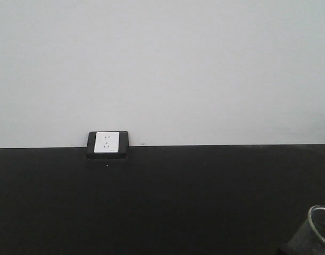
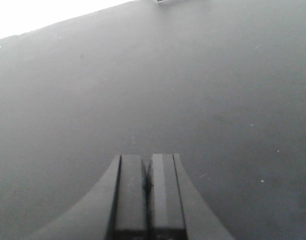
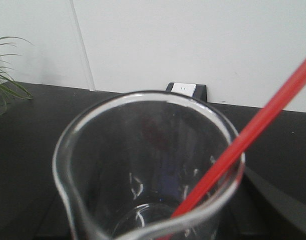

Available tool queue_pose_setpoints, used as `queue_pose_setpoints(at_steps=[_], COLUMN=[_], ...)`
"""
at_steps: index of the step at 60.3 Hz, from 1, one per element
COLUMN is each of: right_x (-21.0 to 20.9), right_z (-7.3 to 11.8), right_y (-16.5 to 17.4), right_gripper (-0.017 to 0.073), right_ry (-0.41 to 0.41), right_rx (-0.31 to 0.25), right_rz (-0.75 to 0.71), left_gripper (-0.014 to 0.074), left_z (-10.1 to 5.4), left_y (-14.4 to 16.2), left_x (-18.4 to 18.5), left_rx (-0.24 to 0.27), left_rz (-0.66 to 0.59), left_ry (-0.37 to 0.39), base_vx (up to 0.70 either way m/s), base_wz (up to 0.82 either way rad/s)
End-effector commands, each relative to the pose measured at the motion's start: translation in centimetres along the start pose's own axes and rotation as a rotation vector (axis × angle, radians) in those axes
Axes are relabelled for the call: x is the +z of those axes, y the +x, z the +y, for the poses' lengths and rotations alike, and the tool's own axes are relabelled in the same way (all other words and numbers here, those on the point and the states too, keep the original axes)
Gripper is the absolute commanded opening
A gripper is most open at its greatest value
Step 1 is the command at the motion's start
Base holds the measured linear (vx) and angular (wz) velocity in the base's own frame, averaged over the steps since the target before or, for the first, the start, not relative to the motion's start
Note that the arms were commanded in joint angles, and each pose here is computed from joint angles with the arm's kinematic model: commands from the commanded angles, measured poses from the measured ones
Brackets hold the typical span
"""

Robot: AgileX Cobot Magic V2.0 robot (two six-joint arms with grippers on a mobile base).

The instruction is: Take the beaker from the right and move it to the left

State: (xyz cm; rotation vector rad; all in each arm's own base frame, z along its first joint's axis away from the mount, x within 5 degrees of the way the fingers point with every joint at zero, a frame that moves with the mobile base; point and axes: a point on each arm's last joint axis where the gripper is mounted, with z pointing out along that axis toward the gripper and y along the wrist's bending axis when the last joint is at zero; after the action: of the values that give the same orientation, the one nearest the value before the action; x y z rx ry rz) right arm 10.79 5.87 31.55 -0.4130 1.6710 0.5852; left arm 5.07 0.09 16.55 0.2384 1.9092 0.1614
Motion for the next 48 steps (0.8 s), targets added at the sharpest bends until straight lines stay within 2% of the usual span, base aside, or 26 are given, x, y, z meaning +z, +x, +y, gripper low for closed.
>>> queue_pose_setpoints(at_steps=[1, 48], right_x=[-0.17, -0.17], right_z=[-0.07, -0.09], right_y=[-0.87, -0.87], right_gripper=[-0.0003, -0.0003], right_ry=[0.023, 0.025], right_rx=[-0.045, -0.045], right_rz=[-0.022, -0.023], left_gripper=[-0.0006, -0.0006], left_z=[-0.05, -0.05], left_y=[-0.16, -0.16], left_x=[0.17, 0.17], left_rx=[0.001, 0.001], left_rz=[-0.065, -0.065], left_ry=[-0.004, -0.004], base_vx=[0.00, -0.01], base_wz=[0.00, 0.01])
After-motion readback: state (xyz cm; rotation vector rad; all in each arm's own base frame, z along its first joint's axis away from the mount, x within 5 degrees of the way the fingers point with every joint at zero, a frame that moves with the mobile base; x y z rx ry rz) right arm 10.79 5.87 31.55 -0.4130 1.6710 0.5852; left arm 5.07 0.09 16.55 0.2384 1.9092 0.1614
